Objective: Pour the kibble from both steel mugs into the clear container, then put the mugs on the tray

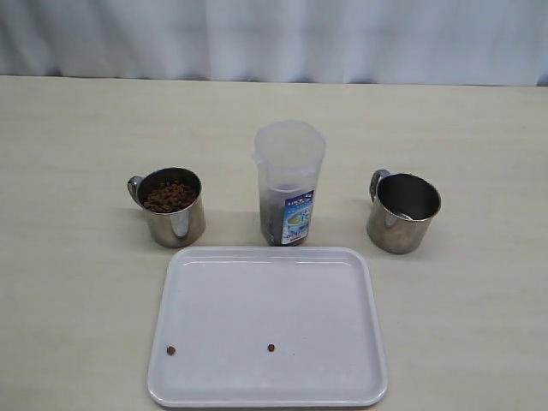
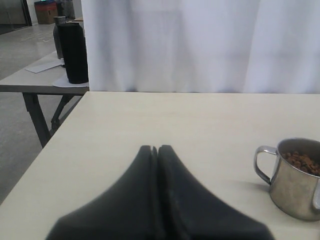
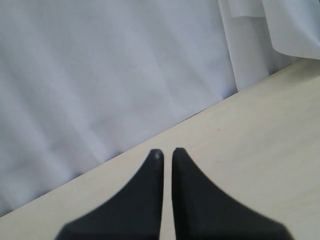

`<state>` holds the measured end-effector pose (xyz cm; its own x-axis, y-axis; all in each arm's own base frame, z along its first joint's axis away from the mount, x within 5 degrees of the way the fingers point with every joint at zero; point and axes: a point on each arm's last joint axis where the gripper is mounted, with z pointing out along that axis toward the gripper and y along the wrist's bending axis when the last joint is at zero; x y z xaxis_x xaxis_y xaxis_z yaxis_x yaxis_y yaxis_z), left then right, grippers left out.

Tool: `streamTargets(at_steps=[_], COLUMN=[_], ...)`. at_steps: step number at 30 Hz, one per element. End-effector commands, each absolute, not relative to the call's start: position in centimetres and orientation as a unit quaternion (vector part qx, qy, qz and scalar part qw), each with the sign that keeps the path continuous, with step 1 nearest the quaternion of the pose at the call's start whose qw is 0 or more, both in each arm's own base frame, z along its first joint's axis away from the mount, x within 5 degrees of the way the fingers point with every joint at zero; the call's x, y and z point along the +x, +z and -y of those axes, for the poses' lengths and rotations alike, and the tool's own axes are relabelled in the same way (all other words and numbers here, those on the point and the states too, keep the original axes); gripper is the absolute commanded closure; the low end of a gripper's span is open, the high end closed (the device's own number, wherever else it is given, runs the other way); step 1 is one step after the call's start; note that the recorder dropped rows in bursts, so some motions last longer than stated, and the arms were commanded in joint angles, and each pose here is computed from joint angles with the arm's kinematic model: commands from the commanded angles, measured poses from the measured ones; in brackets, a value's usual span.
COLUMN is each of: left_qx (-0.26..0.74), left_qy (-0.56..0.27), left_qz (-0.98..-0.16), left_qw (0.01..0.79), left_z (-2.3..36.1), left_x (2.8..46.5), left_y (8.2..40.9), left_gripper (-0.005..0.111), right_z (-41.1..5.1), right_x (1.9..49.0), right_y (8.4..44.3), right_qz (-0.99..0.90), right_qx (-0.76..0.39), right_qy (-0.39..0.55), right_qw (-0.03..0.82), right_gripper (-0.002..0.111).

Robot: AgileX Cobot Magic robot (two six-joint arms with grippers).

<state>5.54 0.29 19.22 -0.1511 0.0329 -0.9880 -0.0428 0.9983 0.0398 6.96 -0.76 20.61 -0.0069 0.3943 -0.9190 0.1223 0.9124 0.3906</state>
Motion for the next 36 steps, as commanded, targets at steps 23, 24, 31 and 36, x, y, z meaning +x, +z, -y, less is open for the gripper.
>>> streamTargets(at_steps=[23,24,31,36], left_qx=[-0.003,-0.003,-0.003,-0.003], left_qy=[0.026,0.026,0.026,0.026], left_qz=[-0.755,-0.755,-0.755,-0.755], left_qw=[0.655,0.655,0.655,0.655], left_z=[-0.3,-0.3,-0.3,-0.3], left_x=[5.6,5.6,5.6,5.6], left_y=[19.2,19.2,19.2,19.2], left_gripper=[0.107,0.107,0.107,0.107], right_z=[0.5,0.5,-0.3,-0.7], right_x=[5.6,5.6,5.6,5.6], right_y=[19.6,19.6,19.6,19.6], right_qz=[-0.742,-0.742,-0.743,-0.742], right_qx=[0.047,0.047,-0.019,-0.048], right_qy=[-0.025,-0.025,0.012,0.038], right_qw=[0.668,0.668,0.669,0.668], right_gripper=[0.104,0.104,0.104,0.104])
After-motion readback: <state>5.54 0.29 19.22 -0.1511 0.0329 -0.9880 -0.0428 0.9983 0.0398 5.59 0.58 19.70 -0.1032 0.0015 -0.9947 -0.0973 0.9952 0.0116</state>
